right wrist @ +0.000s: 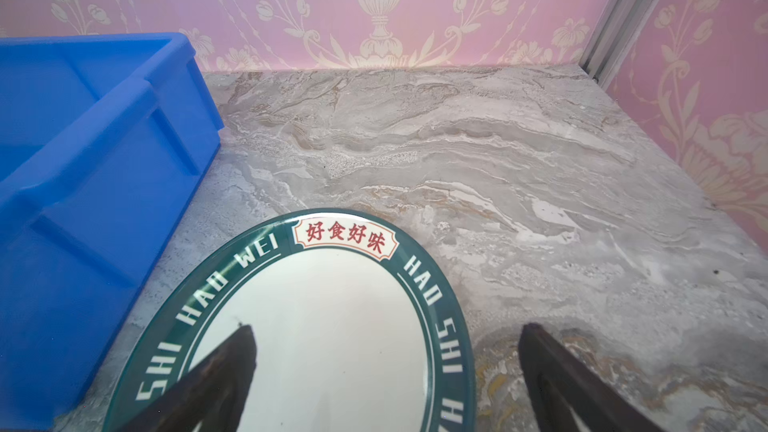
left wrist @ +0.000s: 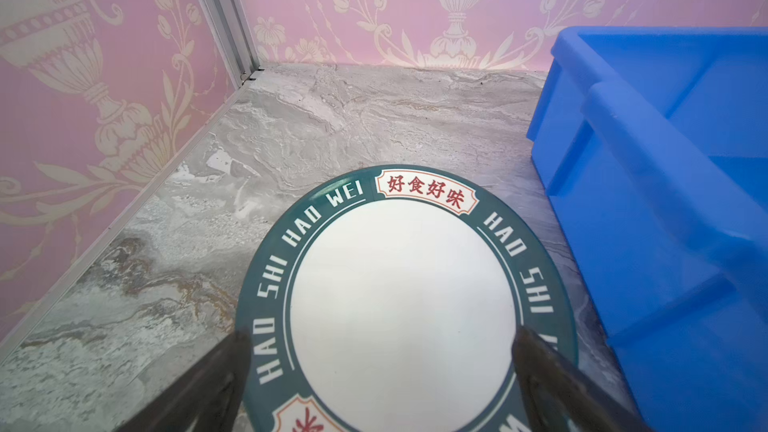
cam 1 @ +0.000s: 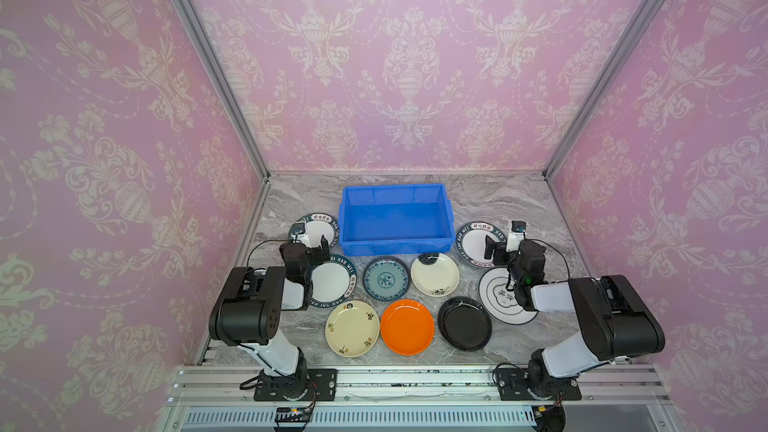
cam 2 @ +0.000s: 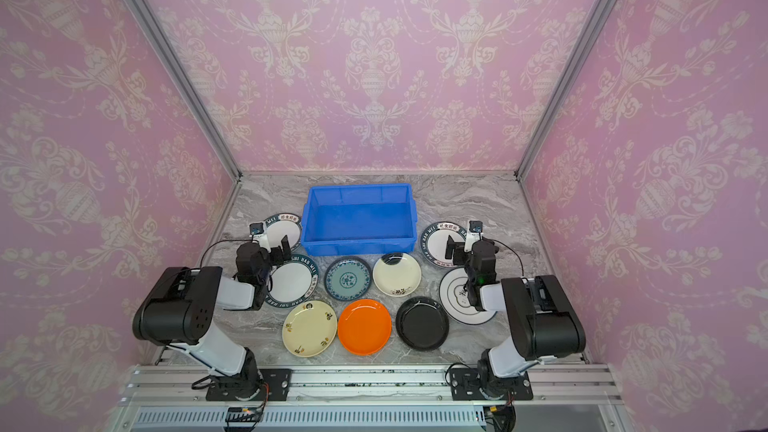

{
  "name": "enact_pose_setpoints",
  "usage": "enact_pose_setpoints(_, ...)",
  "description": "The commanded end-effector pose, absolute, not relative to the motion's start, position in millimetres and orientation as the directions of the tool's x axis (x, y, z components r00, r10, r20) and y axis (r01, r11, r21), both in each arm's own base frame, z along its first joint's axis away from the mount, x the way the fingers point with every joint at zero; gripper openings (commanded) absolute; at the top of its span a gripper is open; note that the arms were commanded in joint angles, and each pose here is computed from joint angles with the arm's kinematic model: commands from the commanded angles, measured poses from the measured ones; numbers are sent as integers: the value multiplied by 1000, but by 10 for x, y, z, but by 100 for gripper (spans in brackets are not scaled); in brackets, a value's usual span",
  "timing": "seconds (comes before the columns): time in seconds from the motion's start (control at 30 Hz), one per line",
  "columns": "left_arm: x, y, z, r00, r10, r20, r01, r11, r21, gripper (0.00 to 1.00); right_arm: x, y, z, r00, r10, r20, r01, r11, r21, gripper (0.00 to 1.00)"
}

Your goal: Place the plates into the plastic bin on the countertop

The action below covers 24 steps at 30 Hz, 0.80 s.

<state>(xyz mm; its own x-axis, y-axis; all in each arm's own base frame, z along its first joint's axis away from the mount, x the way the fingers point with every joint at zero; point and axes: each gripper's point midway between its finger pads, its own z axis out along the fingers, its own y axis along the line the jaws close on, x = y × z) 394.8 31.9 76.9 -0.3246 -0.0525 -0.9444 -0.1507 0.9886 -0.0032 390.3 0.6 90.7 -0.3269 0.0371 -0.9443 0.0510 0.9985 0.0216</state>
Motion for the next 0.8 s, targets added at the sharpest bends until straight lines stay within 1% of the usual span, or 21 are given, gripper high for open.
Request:
enact_pose_setpoints(0.0,3948,324,769,-333,-41,-942,-138,990,5,99,3945,10,967,-310,30,-950,40,999,18,100)
enact_pose_setpoints(0.77,3947,321,765,-334,-40,-942,-137,991,6,99,3942,16,957,-314,30,-949,37,999,19,100)
